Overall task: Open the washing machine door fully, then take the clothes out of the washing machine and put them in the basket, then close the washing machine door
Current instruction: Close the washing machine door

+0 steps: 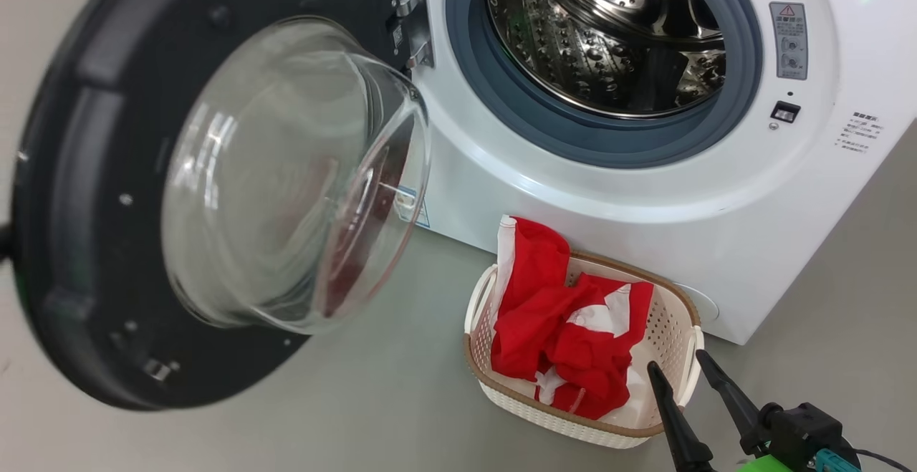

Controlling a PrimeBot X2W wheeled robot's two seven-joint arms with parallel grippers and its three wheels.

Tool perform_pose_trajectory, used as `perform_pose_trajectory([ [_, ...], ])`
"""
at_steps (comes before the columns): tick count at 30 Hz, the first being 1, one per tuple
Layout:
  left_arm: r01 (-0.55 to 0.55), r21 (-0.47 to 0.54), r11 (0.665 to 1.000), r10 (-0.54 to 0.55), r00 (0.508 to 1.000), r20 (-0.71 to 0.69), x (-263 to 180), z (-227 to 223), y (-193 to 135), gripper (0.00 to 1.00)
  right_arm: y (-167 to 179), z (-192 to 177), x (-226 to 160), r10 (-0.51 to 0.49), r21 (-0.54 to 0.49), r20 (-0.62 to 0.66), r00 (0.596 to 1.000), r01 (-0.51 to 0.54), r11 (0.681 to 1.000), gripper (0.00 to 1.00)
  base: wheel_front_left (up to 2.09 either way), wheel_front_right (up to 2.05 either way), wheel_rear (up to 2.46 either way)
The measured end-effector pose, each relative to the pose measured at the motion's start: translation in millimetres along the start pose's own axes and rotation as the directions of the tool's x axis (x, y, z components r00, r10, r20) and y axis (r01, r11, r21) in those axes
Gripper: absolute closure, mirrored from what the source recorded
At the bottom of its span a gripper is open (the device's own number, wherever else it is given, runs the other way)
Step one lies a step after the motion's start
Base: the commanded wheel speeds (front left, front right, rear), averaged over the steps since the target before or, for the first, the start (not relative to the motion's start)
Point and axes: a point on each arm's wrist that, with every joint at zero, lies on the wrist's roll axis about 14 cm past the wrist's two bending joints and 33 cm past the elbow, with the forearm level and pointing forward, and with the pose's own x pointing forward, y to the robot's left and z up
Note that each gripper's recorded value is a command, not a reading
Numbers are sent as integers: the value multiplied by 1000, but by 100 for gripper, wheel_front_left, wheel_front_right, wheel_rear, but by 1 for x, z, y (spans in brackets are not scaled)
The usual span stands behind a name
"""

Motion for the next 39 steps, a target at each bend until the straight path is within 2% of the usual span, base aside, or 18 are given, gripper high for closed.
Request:
perform_pose_trajectory([
  [6, 116, 46, 992, -109, 984, -142, 1, -38, -27, 100, -3, 2, -2, -14, 2, 8, 1000, 14, 1000, 0, 0, 0, 0],
  [11, 207, 77, 975, -189, 962, -196, 0, -53, -52, 100, -8, 5, -4, -30, 1, 17, 999, 30, 1000, 0, 0, 0, 0],
  [19, 348, 128, 929, -298, 907, -297, 3, -83, -94, 100, -17, 10, -12, -68, 2, 35, 997, 67, 998, 0, 0, 0, 0],
  [32, 567, 150, 810, -466, 778, -422, 18, -140, -171, 100, -39, 12, -27, -151, 19, 51, 987, 151, 988, 0, 0, 0, 0],
  [35, 585, 145, 798, -479, 761, -437, 21, -148, -178, 100, -42, 12, -29, -162, 25, 51, 985, 161, 987, 0, 0, 0, 0],
  [39, 584, 143, 799, -478, 762, -438, 26, -152, -178, 100, -43, 10, -30, -170, 30, 49, 984, 169, 985, 0, 0, 0, 0],
])
